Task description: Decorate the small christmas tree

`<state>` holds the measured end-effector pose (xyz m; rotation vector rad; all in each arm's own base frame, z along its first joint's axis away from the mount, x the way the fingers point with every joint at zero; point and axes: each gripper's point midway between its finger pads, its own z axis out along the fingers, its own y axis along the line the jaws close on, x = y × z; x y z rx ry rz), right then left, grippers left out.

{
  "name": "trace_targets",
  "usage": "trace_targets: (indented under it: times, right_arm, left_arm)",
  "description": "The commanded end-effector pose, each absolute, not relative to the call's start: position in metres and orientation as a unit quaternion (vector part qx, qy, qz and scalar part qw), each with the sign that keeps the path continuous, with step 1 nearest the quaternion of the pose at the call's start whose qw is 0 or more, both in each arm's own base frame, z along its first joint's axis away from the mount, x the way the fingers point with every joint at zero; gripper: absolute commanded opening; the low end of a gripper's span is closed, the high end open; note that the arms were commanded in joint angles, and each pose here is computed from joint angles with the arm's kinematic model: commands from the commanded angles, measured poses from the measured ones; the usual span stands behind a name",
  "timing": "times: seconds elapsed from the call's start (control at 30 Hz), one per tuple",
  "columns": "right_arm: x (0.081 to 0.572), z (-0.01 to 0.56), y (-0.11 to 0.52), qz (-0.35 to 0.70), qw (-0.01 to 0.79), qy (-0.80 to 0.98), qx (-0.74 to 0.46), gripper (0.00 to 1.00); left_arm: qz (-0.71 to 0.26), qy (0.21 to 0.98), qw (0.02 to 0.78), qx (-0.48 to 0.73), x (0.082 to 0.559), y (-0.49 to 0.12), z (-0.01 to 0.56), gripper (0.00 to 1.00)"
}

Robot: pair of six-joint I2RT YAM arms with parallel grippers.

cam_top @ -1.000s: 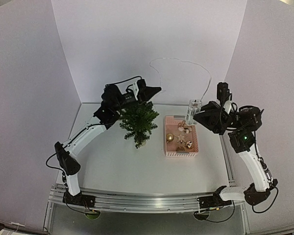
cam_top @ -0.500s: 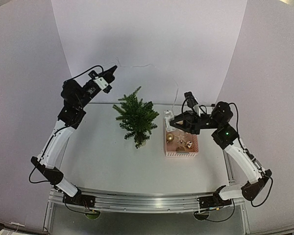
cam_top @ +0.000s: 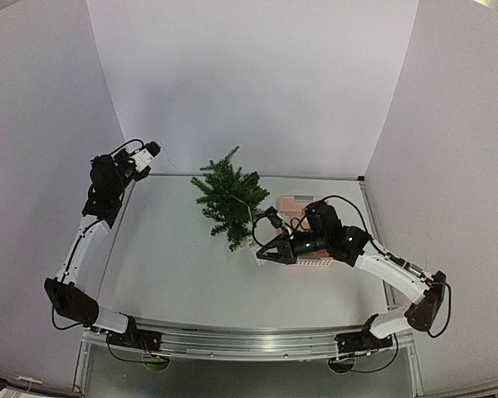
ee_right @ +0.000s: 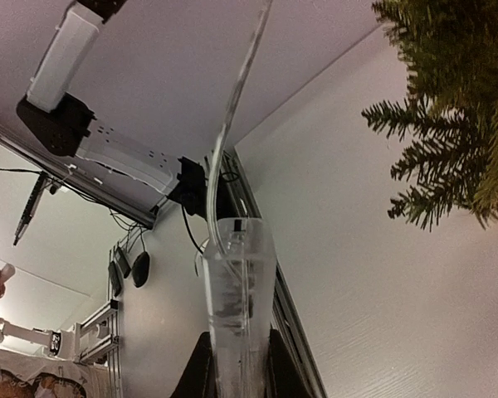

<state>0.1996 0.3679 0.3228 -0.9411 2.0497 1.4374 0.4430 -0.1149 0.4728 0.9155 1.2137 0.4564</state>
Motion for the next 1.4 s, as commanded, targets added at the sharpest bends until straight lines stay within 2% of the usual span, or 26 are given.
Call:
trace_targets:
  times: [0.0, 0.1, 0.23, 0.53, 0.73, 1.2, 1.3, 1.37]
  right_arm:
    - [0.184, 0.238, 0.369, 0.42, 0.192, 0.813, -0.355, 0.01]
    - [0.179, 0.203, 0.372, 0.374, 0.186, 0.83, -0.37, 0.01]
    - [0.205, 0.175, 0.371, 0.302, 0.219, 0.847, -0.378, 0.01]
    - [0.24, 0.154, 0.363, 0.218, 0.274, 0.855, -0.382, 0.01]
    - [0.267, 0.15, 0.36, 0.182, 0.319, 0.851, -0.375, 0.0]
    - [0.306, 0.13, 0.376, 0.146, 0.371, 0.847, -0.351, 0.0]
    - [0.311, 0.128, 0.377, 0.145, 0.382, 0.846, -0.342, 0.02]
    - [0.313, 0.126, 0.379, 0.149, 0.389, 0.845, -0.336, 0.06]
  left_arm:
    - [0.226, 0.549, 0.703, 0.391, 0.43, -0.088, 0.476, 0.0]
    - [0.218, 0.559, 0.691, 0.404, 0.428, -0.086, 0.454, 0.0]
    - [0.206, 0.567, 0.677, 0.421, 0.432, -0.091, 0.427, 0.0]
    - [0.206, 0.568, 0.694, 0.391, 0.463, -0.086, 0.433, 0.0]
    - [0.215, 0.579, 0.683, 0.389, 0.478, -0.073, 0.417, 0.0]
    - [0.235, 0.584, 0.669, 0.395, 0.491, -0.054, 0.403, 0.0]
    - [0.236, 0.585, 0.668, 0.394, 0.497, -0.052, 0.399, 0.0]
    - [0.233, 0.586, 0.67, 0.392, 0.501, -0.053, 0.398, 0.0]
